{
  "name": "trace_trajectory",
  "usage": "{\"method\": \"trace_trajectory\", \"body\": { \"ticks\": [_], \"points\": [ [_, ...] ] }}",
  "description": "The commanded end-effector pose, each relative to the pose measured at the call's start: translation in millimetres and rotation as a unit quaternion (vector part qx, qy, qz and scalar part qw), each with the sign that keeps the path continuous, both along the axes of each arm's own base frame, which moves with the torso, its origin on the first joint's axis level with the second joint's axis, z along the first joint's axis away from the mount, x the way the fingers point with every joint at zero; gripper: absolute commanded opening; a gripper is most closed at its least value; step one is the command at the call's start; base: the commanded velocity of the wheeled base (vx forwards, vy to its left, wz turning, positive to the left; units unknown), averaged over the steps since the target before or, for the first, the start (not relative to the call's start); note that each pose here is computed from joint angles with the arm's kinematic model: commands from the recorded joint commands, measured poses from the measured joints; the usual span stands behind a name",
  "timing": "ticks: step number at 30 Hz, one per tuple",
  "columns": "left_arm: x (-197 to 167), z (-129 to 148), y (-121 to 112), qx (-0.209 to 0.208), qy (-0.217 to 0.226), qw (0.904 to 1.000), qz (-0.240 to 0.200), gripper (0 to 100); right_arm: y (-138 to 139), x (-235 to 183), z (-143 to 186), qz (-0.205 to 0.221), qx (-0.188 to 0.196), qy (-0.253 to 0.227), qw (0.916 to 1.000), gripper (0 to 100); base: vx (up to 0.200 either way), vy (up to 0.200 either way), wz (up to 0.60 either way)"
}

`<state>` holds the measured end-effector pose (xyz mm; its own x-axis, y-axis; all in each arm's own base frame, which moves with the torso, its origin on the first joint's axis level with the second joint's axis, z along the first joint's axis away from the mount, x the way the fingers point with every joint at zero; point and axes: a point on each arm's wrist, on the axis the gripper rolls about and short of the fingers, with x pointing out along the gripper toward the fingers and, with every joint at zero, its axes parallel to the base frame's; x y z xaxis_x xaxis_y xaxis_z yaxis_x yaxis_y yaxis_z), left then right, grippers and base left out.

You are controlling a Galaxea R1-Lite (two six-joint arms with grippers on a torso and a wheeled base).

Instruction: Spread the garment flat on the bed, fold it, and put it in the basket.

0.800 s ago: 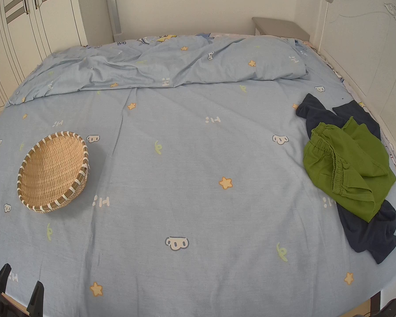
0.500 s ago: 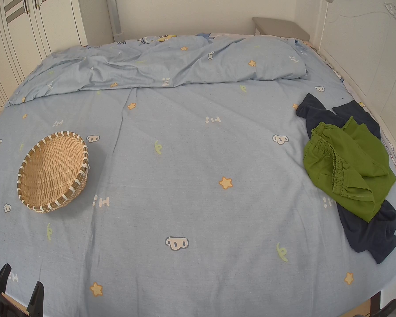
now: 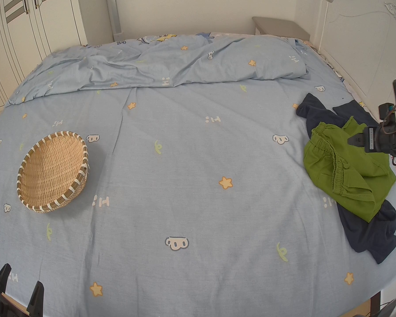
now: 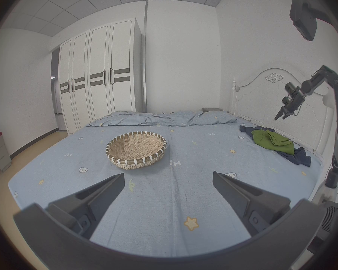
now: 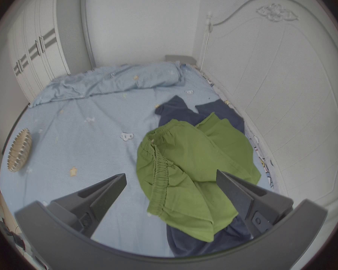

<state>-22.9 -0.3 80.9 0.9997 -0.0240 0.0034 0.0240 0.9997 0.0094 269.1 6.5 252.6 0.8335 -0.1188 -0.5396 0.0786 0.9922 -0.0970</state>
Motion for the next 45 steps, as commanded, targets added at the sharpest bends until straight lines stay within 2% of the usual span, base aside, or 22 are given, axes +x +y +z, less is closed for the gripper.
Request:
{"method": "trace_trajectory", "body": {
  "ticks": [1, 10, 21, 25, 36, 37, 39, 45],
  "points": [
    [0, -5, 0, 0.000, 0.002, 1.0000, 0.000, 100, 2, 64, -49, -0.013, -0.010, 0.061, 0.9980, 100, 0.000, 0.000, 0.00],
    [0, -5, 0, 0.000, 0.002, 1.0000, 0.001, 100, 3, 76, -43, -0.012, -0.010, 0.038, 0.9992, 100, 0.000, 0.000, 0.00],
    [0, -5, 0, 0.000, 0.002, 1.0000, 0.000, 100, 12, 99, -69, -0.009, -0.018, 0.069, 0.9974, 100, 0.000, 0.000, 0.00],
    [0, -5, 0, 0.000, 0.002, 1.0000, 0.001, 100, 10, 105, -73, -0.025, -0.030, 0.072, 0.9966, 100, 0.000, 0.000, 0.00],
    [0, -5, 0, 0.000, 0.002, 1.0000, 0.000, 100, 7, 113, -77, -0.030, -0.031, 0.074, 0.9964, 100, 0.000, 0.000, 0.00],
    [0, -5, 0, 0.000, 0.002, 1.0000, 0.000, 100, 7, 113, -77, -0.030, -0.031, 0.074, 0.9964, 0, 0.000, 0.000, 0.00],
    [0, -5, 0, 0.000, 0.002, 1.0000, 0.000, 100, 6, 117, -86, -0.031, -0.031, 0.083, 0.9956, 0, 0.000, 0.000, 0.00],
    [0, -5, 0, 0.000, 0.002, 1.0000, 0.001, 100, 8, 119, -83, -0.028, -0.029, 0.077, 0.9962, 0, 0.000, 0.000, 0.00]
  ]
}}
